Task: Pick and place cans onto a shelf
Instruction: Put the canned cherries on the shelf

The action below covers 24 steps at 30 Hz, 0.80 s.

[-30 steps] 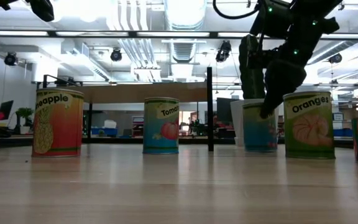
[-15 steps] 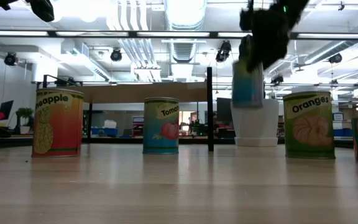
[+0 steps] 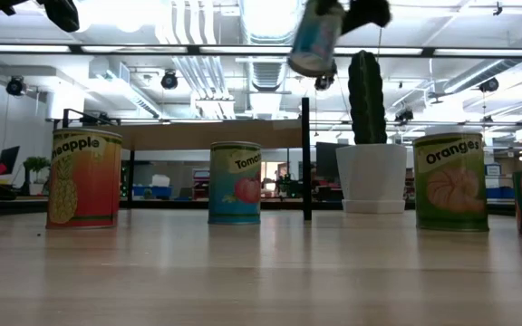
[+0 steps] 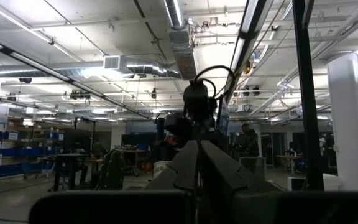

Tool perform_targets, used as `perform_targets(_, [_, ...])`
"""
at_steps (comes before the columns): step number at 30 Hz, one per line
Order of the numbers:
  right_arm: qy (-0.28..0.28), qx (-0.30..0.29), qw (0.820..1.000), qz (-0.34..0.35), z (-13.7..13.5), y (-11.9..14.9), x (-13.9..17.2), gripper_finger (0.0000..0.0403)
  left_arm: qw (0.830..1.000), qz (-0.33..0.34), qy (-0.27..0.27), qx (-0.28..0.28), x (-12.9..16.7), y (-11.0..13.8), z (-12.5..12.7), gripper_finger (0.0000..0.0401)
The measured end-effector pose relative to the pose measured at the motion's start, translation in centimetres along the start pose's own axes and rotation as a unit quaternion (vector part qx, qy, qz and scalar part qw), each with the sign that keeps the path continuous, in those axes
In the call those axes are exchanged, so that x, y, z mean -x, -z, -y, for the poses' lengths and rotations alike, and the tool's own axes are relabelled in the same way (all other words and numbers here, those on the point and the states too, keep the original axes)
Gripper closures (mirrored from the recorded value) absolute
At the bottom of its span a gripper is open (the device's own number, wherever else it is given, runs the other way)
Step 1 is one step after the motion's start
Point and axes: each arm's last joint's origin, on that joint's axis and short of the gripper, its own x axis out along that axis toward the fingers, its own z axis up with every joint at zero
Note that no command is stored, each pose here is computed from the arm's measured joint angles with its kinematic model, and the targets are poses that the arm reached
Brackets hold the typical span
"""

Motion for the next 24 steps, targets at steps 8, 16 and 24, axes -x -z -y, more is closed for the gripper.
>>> perform_targets(8, [0.025, 0.032, 0.999, 0.015, -2.5, -4.6, -4.6, 0.0110, 1.000, 0.000, 0.000, 0.000, 0.0, 0.0, 0.0, 0.0401])
perform_targets(16, [0.041, 0.030, 0.998, 0.037, -3.4, -8.6, -9.2, 0.0110, 1.000, 0.000, 0.000, 0.003, 0.0, 0.0, 0.0, 0.0401])
perform_targets(24, [0.067, 0.052, 0.996, -0.001, -3.1, -9.3, -13.7, 0.0110, 1.000, -0.001, 0.001, 0.004, 0.0, 0.0, 0.0, 0.0401])
